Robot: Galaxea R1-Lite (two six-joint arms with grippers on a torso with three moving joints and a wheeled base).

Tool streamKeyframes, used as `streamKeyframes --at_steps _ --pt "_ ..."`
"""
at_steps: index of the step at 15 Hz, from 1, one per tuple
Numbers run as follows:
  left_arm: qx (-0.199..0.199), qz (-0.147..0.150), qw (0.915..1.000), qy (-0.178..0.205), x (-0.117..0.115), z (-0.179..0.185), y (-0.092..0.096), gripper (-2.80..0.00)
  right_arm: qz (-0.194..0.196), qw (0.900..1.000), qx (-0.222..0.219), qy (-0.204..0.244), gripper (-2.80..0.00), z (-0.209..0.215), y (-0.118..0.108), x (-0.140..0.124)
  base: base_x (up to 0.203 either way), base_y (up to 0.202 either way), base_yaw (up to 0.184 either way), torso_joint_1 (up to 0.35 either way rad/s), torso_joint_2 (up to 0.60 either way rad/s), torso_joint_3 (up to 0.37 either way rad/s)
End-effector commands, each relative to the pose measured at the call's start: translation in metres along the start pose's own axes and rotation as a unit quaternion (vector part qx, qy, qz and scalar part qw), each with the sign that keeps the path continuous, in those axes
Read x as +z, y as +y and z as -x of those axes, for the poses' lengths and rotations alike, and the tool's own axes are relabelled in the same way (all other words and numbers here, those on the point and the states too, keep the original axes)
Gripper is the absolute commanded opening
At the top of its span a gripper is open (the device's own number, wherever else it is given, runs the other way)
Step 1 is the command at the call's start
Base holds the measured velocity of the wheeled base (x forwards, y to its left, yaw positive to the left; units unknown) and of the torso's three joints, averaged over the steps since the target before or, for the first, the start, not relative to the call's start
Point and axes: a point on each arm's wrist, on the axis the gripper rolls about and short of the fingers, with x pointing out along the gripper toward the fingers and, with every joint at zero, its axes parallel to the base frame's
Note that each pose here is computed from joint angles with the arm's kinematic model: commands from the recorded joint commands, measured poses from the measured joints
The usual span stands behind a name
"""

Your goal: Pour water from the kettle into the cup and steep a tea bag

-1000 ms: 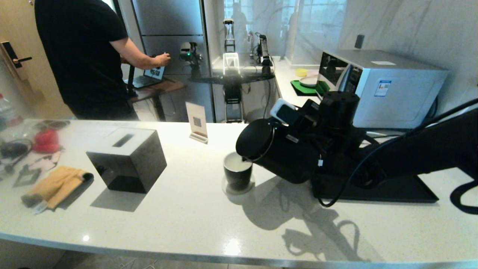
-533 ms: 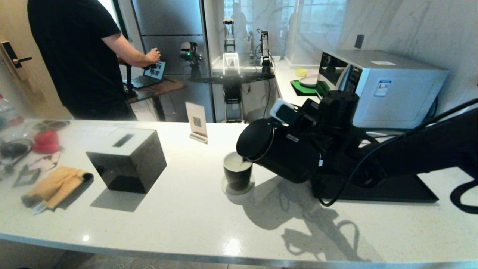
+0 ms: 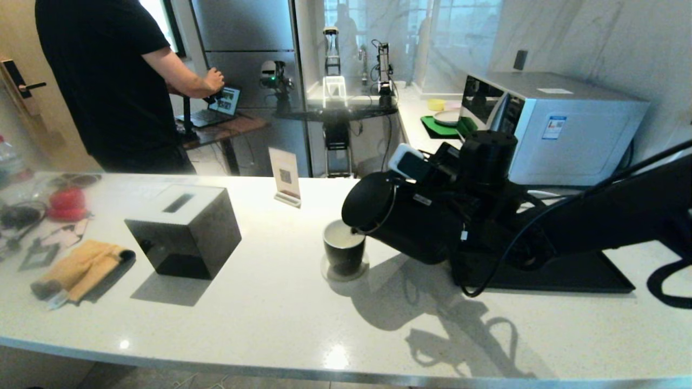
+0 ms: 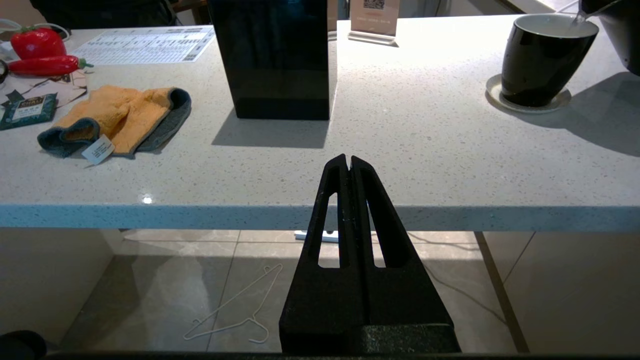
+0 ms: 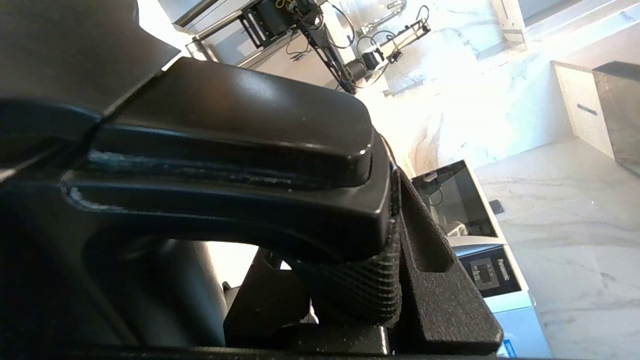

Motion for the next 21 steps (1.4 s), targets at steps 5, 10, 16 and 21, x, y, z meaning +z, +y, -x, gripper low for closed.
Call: streamKeyframes --at_steps 5,10,16,21 --pt "0.0 0.0 1.0 0.0 0.0 0.0 0.0 -2.8 0.008 1.0 0.003 -0.014 -2.8 -0.0033 0.0016 0.0015 0.0 0.0 0.0 0.0 0.0 0.0" --pt "0.0 0.0 1.0 0.0 0.0 0.0 0.0 -2.8 0.007 1.0 0.004 -0.013 -2.8 -0.0033 0.0018 0.0015 0.0 0.0 0.0 0.0 0.0 0.0" --pt "0.0 0.0 1.0 0.0 0.0 0.0 0.0 -2.8 0.007 1.0 0.003 -0.014 -2.8 -0.0037 0.0015 0.001 0.0 0.0 0.0 0.0 0.0 0.0" --pt "0.0 0.0 1.0 0.0 0.0 0.0 0.0 -2.8 0.006 1.0 0.002 -0.014 -2.8 -0.0041 0.0 0.002 0.0 0.0 0.0 0.0 0.0 0.0"
